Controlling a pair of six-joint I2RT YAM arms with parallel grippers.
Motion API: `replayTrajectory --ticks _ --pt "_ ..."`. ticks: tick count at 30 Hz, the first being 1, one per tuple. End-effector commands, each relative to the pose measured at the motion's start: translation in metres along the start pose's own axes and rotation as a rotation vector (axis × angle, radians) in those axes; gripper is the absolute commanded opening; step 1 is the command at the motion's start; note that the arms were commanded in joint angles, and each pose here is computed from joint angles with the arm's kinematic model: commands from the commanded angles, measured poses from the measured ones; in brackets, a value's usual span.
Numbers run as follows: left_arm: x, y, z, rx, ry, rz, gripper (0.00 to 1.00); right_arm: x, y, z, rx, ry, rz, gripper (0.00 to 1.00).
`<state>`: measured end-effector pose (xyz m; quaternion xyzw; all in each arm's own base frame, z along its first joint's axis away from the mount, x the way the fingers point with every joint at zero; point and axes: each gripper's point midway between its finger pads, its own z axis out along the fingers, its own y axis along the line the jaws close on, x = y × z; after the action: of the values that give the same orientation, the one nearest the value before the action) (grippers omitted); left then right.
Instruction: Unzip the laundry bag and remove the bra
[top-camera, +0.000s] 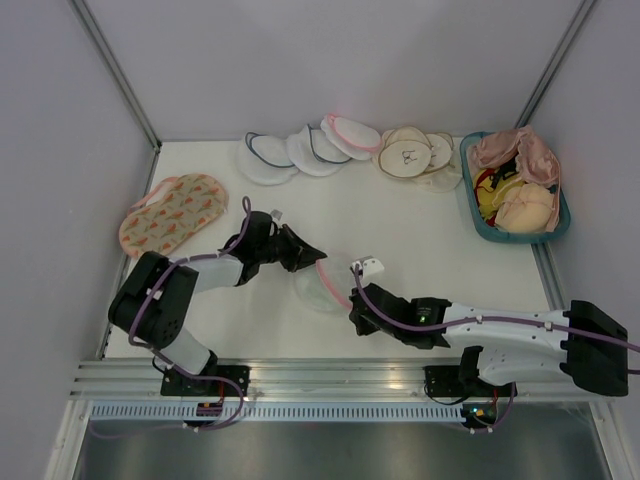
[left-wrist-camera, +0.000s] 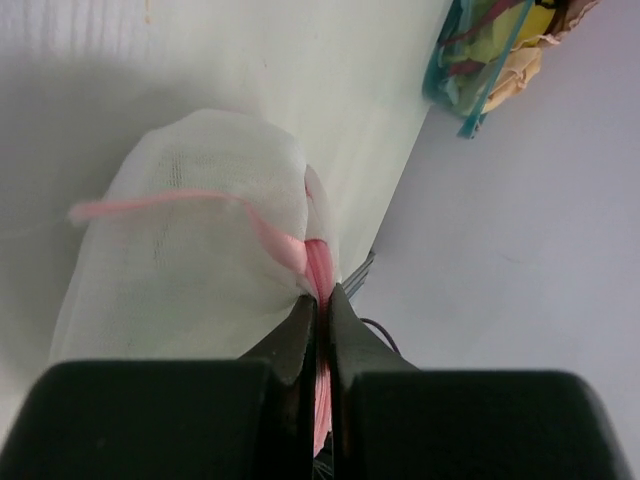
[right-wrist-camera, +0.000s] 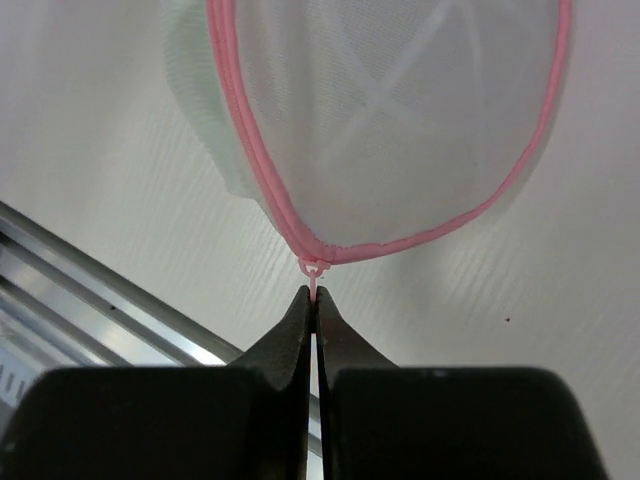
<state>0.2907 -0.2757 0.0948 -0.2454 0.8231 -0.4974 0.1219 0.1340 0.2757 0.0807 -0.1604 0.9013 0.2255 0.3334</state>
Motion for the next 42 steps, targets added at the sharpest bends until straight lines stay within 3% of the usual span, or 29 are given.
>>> replayTrajectory --ticks 1,6,11,12,14,15,18,23,30,33,42 --pt "-0.017 -0.012 0.005 0.057 0.016 0.092 0.02 0.028 -0.033 0.000 0.151 0.099 -0.016 0.00" --pt "-0.028 -0.003 0.016 0.024 0.065 0.180 0.02 0.026 -0.080 0.005 0.473 0.100 -0.071 0.00" --pt "-0.041 -0.020 0.023 0.066 0.104 0.245 0.02 0.009 -0.070 0.009 0.461 0.045 -0.050 0.00" --pt "-0.042 -0.028 0.022 0.097 0.102 0.262 0.09 0.005 -0.067 0.008 0.441 0.029 -0.040 0.00" --pt "-0.040 -0.041 0.014 0.119 0.089 0.281 0.36 -0.005 -0.060 0.005 0.396 -0.014 -0.021 0.00" --pt "-0.039 -0.037 0.010 0.089 0.079 0.272 0.63 -0.008 -0.058 0.004 0.383 -0.028 -0.016 0.01" --pt "-0.041 -0.043 -0.010 0.053 -0.016 0.295 0.82 -0.010 -0.053 0.001 0.344 -0.034 -0.018 0.00" --pt "-0.019 -0.042 -0.042 0.041 -0.083 0.274 0.90 -0.011 -0.040 0.005 0.268 -0.040 -0.016 0.01" --pt "0.067 -0.051 -0.042 0.082 0.099 0.282 0.91 -0.037 0.002 0.001 0.053 -0.114 -0.033 0.00" --pt "0.085 -0.043 -0.034 0.062 0.136 0.278 0.92 -0.045 0.017 -0.005 -0.033 -0.143 -0.029 0.00" --pt "0.099 -0.040 -0.027 0.042 0.181 0.279 0.90 -0.047 0.021 -0.012 -0.075 -0.162 -0.020 0.00"
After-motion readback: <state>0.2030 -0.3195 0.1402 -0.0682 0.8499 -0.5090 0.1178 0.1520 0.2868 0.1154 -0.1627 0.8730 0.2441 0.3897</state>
